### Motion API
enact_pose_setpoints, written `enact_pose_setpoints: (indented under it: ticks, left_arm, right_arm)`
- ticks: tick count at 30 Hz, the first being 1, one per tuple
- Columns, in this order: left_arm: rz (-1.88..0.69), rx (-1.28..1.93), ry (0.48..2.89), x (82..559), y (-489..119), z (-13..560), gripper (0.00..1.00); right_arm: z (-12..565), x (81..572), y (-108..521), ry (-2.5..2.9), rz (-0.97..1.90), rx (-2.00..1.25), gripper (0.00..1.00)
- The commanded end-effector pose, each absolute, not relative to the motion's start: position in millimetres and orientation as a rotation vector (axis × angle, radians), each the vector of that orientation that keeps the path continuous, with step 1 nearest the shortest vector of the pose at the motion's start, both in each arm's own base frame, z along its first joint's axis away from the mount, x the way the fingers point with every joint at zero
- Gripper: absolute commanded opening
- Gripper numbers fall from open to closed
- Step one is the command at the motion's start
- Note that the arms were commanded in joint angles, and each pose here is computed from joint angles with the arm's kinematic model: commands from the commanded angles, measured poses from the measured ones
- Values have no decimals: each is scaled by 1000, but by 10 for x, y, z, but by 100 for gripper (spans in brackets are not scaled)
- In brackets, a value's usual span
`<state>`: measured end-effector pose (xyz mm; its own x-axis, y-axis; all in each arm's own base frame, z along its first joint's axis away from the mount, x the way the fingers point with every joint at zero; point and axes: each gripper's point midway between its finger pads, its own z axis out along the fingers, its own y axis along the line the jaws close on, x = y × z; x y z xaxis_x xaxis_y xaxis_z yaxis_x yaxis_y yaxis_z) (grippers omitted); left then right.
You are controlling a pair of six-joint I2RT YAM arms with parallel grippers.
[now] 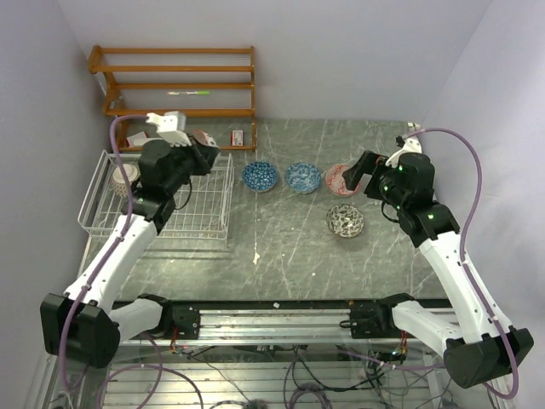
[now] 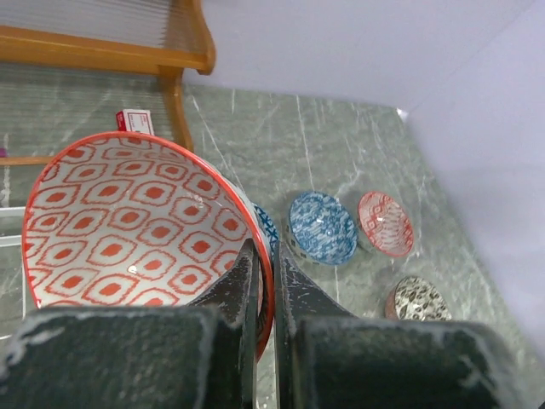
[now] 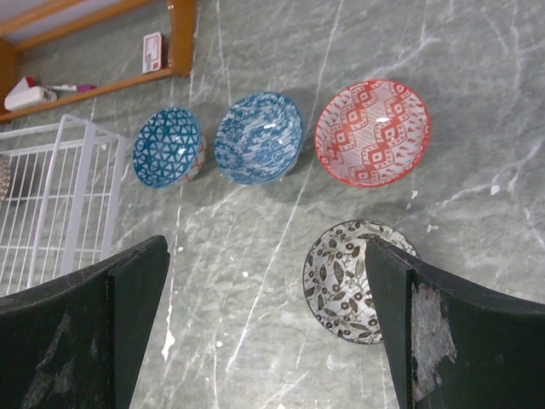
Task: Load the bowls into the dish rack
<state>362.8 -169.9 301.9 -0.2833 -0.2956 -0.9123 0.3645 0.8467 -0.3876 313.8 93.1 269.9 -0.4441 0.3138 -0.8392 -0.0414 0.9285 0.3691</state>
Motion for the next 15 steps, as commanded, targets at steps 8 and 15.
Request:
enact_pose_setpoints:
  ticks: [8,15]
  left_arm:
    - [-1032,-264,1524,3818,-903,2884,7]
    - [-1118,-322,1494,3940,-783,2721,7]
  right_arm:
    - [2529,3119,1007,2020,454,153,99]
    - [2470,3134,997,2028,443,159,99]
